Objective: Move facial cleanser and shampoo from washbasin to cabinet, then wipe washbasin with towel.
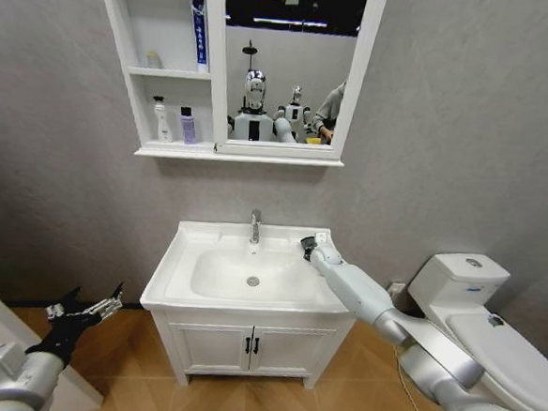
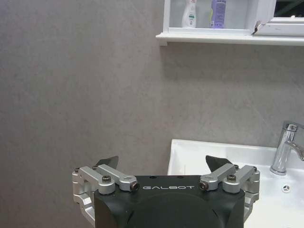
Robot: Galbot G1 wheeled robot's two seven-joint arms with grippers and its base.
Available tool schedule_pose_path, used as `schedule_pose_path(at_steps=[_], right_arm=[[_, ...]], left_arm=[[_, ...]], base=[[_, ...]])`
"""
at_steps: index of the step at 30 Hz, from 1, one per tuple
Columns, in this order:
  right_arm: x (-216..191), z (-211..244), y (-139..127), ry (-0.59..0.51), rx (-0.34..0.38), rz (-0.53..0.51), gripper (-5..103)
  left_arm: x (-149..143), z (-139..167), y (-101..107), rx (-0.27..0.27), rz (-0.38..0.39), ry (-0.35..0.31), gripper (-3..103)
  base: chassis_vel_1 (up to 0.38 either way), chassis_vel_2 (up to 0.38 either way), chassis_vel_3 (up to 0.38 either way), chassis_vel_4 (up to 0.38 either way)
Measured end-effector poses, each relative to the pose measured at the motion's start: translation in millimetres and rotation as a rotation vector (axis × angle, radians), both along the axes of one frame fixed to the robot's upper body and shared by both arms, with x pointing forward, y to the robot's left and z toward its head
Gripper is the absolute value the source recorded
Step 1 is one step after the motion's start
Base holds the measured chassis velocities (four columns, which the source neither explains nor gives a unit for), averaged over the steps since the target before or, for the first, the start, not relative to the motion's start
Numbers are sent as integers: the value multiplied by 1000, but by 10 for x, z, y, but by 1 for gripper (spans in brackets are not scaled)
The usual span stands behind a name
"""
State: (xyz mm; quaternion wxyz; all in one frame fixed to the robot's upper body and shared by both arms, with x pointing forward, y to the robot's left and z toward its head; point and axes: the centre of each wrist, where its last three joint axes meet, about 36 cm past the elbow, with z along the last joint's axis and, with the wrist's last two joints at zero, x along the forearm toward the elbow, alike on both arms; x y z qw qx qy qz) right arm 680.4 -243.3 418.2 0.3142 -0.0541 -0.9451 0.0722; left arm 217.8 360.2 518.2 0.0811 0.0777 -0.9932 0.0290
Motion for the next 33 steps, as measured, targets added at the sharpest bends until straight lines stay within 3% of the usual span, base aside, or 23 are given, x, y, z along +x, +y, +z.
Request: schedule_pose_path(at_steps=[4,6,14,18,21,25,28,33], right_arm=[[-19,3,-16,5,2,1,1],[-21,7,-12,7,5,3,7],[-22,43,-53,2,-6,-17,38],[-34,77,-110,1,-10,-24,49],[-66,159,-202,-6,-13,-28,65],[-88,193,-237,-10,-15,-28,77],[-113,251,-279,-20,-18,-23,92],[-148,256,-304,-27,-35,-10,100]], left_arm=[[0,0,0,0,0,0,100],[0,0,0,0,0,0,100],[0,0,0,0,0,0,100],[0,0,0,0,0,0,100],[0,0,0,0,0,0,100],[0,0,0,0,0,0,100],[0,0,0,0,0,0,100],[0,0,0,0,0,0,100]], base=[[0,0,0,0],[0,0,0,0],[0,0,0,0],[0,0,0,0],[0,0,0,0],[0,0,0,0],[0,0,0,0],[0,0,0,0]])
